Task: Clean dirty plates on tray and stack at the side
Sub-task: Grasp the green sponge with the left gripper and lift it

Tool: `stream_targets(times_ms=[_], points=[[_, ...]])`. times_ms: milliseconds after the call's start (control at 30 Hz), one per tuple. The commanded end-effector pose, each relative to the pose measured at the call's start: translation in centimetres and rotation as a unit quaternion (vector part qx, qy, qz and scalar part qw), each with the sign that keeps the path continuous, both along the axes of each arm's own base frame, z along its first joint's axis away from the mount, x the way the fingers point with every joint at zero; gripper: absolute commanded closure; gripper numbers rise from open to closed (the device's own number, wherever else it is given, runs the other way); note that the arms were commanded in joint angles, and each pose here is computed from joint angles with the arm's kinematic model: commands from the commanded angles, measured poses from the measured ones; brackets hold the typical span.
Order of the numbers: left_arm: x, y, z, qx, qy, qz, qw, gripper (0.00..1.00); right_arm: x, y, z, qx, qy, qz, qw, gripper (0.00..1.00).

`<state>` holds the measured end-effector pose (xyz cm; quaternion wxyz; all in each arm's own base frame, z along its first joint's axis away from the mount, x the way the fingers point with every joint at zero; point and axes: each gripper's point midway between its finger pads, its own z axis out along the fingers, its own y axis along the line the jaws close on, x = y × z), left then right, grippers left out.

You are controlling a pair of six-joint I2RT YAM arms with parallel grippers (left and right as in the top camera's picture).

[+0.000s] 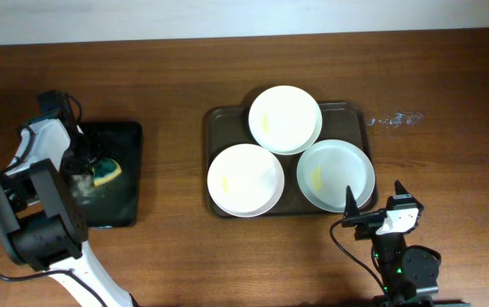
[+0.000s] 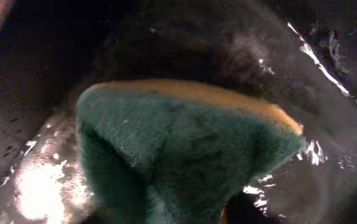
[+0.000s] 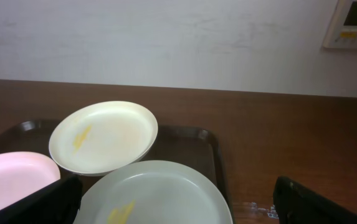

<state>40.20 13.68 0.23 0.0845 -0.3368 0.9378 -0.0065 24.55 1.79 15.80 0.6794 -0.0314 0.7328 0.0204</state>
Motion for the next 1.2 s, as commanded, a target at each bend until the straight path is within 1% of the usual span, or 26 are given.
stream_targets(times_ms=[0, 67, 100, 133, 200, 233, 267, 300, 333, 367, 400, 500, 567, 600, 633, 667, 700, 733, 867, 967, 1100, 1167], points=[[-0.9, -0.3, -1.1, -0.006, 0.030, -0.002, 1.000, 0.01, 0.0, 0.0, -0.3, -0.004, 0.003, -0.002, 1.000, 0.02], [-1.9, -0.8, -1.2, -0.019, 0.049, -0.003, 0.999, 0.01, 0.0, 0.0, -0.3, -0.004, 0.003, -0.002, 1.000, 0.02], [-2.4, -1.8, -1.2, -0.046, 0.056, -0.005, 0.997, 0.00, 0.0, 0.0, -0.3, -0.004, 0.003, -0.002, 1.000, 0.02], [-2.6, -2.4, -1.2, -0.062, 0.058, -0.007, 0.996, 0.05, 0.0, 0.0, -0.3, -0.004, 0.003, -0.002, 1.000, 0.02], [-3.0, -2.5, -1.2, -0.064, 0.066, -0.006, 0.996, 0.62, 0.0, 0.0, -0.3, -0.004, 0.003, -0.002, 1.000, 0.02], [-2.9, -2.5, -1.2, -0.064, 0.066, -0.006, 0.996, 0.70, 0.0, 0.0, -0.3, -0.004, 0.003, -0.002, 1.000, 0.02], [-2.9, -2.5, -1.2, -0.063, 0.064, -0.006, 0.996, 0.92, 0.0, 0.0, -0.3, -0.004, 0.003, -0.002, 1.000, 0.02], [-2.8, -2.5, -1.2, -0.063, 0.063, -0.006, 0.996, 1.00, 0.0, 0.0, -0.3, -0.004, 0.003, -0.002, 1.000, 0.02], [-2.7, -2.4, -1.2, -0.062, 0.060, -0.006, 0.996, 1.00, 0.0, 0.0, -0.3, -0.004, 0.003, -0.002, 1.000, 0.02], [-2.4, -2.3, -1.2, -0.060, 0.055, -0.007, 0.997, 0.70, 0.0, 0.0, -0.3, -0.004, 0.003, -0.002, 1.000, 0.02], [-2.0, -2.2, -1.2, -0.057, 0.047, -0.007, 0.997, 0.01, 0.0, 0.0, -0.3, -0.004, 0.003, -0.002, 1.000, 0.02], [-0.8, -1.5, -1.1, -0.040, 0.024, -0.007, 0.999, 0.01, 0.0, 0.0, -0.3, -0.004, 0.003, -0.002, 1.000, 0.01], [-0.8, -0.8, -1.1, -0.020, 0.025, -0.004, 0.999, 0.01, 0.0, 0.0, -0.3, -0.004, 0.003, -0.002, 1.000, 0.02], [-0.7, -0.7, -1.1, -0.018, 0.024, -0.004, 1.000, 0.06, 0.0, 0.0, -0.3, -0.004, 0.003, -0.002, 1.000, 0.02], [-0.7, -0.7, -1.1, -0.017, 0.024, -0.004, 1.000, 0.25, 0.0, 0.0, -0.3, -0.004, 0.003, -0.002, 1.000, 0.02], [-0.7, -0.7, -1.1, -0.017, 0.024, -0.004, 1.000, 0.48, 0.0, 0.0, -0.3, -0.004, 0.003, -0.002, 1.000, 0.02], [-0.7, -0.7, -1.1, -0.018, 0.024, -0.004, 1.000, 0.85, 0.0, 0.0, -0.3, -0.004, 0.003, -0.002, 1.000, 0.02], [-0.8, -0.7, -1.1, -0.018, 0.026, -0.004, 0.999, 1.00, 0.0, 0.0, -0.3, -0.004, 0.003, -0.002, 1.000, 0.02], [-1.0, -0.8, 0.5, -0.023, 0.039, -0.004, 0.999, 1.00, 0.0, 0.0, -0.3, -0.004, 0.003, -0.002, 1.000, 0.02], [-0.4, -0.6, 4.4, -0.019, 0.027, -0.004, 0.999, 1.00, 0.0, 0.0, -0.3, -0.004, 0.003, -0.002, 1.000, 0.02], [-0.2, -1.3, 10.7, -0.021, -0.030, -0.008, 0.999, 1.00, 0.0, 0.0, -0.3, -0.004, 0.003, -0.002, 1.000, 0.02], [-0.3, -2.0, 12.6, -0.032, -0.053, -0.013, 0.998, 1.00, 0.0, 0.0, -0.3, -0.004, 0.003, -0.002, 1.000, 0.02]])
